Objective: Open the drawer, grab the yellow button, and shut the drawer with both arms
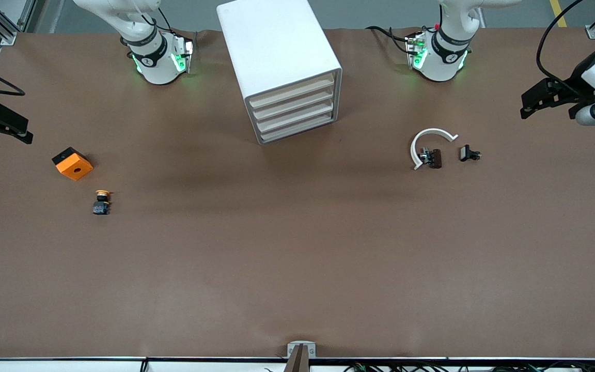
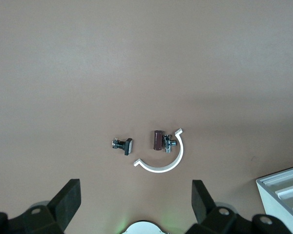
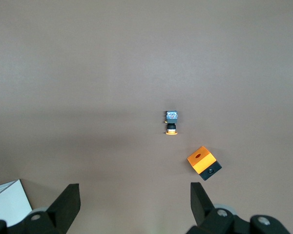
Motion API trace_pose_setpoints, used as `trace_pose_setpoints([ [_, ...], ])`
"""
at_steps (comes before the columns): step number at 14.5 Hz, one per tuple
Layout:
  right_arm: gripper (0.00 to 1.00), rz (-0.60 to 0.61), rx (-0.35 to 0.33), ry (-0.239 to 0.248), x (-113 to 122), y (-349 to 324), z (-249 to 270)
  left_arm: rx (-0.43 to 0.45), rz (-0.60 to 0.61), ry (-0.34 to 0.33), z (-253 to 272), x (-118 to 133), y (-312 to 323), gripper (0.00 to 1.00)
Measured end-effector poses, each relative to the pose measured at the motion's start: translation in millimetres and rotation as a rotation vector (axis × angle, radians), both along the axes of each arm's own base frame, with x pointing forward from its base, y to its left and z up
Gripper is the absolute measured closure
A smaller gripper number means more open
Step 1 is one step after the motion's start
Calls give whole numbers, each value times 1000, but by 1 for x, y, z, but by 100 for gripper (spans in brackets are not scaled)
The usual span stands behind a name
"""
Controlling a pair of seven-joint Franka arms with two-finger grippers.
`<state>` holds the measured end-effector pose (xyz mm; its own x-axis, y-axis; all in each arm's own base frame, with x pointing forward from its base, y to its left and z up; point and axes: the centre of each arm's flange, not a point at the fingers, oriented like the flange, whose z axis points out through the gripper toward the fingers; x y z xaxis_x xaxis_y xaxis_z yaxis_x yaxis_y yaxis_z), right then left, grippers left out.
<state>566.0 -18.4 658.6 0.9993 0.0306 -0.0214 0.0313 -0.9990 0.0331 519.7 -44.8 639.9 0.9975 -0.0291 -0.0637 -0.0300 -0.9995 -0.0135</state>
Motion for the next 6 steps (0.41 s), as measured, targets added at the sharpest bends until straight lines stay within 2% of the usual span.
trace_pose_setpoints([
  [6,0,-1,2,-17,2,-1,2,0,0,-3,4,0,0,0],
])
